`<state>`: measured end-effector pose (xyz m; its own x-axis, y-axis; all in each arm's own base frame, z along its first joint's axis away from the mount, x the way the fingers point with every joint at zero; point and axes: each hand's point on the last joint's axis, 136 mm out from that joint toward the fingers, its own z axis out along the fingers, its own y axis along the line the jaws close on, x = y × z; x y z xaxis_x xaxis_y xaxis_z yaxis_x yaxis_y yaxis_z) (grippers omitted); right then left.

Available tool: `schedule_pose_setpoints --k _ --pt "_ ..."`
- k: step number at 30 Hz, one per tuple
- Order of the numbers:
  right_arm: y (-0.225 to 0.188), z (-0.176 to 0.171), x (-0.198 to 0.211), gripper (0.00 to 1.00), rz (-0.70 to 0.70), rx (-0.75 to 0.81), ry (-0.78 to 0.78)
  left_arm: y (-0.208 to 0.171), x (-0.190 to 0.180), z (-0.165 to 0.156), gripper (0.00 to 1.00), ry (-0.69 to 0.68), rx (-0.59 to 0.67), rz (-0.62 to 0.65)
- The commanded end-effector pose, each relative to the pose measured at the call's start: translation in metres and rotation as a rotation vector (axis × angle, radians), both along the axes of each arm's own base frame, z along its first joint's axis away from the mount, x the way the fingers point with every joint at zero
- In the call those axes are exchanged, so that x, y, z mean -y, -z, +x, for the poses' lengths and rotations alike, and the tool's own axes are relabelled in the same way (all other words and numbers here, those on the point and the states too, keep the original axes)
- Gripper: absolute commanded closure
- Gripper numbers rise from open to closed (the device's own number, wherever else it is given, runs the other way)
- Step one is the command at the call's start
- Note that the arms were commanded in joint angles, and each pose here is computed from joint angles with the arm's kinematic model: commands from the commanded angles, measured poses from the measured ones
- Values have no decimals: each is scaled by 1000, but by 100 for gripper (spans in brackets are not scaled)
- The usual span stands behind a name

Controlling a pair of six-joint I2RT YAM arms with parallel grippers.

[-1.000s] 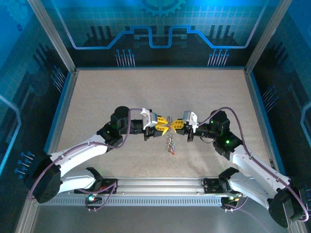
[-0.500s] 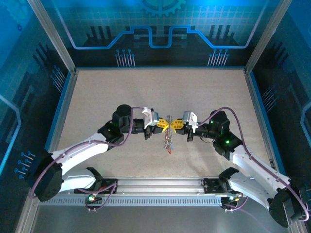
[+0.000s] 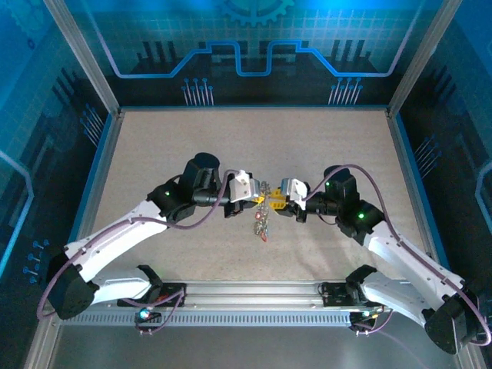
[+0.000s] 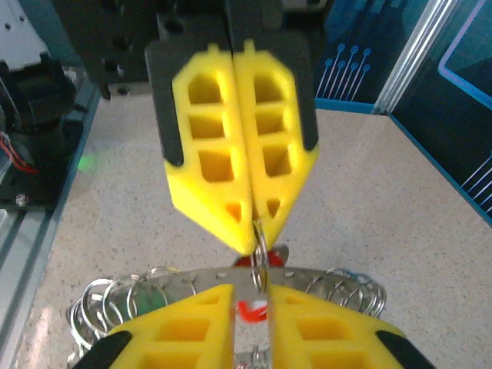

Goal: Put the keys on the keyring

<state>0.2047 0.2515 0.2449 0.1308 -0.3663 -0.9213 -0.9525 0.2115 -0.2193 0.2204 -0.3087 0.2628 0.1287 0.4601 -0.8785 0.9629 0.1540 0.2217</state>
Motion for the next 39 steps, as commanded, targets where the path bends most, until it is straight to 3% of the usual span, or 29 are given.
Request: schedule_pose_setpoints --k 1,22,36,39 --pt "8 -6 -1 77 -51 -24 -24 2 -9 -5 100 12 76 149" --pt "4 -12 -17 78 -1 -8 -81 -9 6 -8 100 40 74 120" --pt "6 -11 -21 99 8 -4 -61 -12 11 -10 100 43 51 69" --pt "6 -10 -21 100 18 -5 -50 -13 10 -10 100 36 55 62"
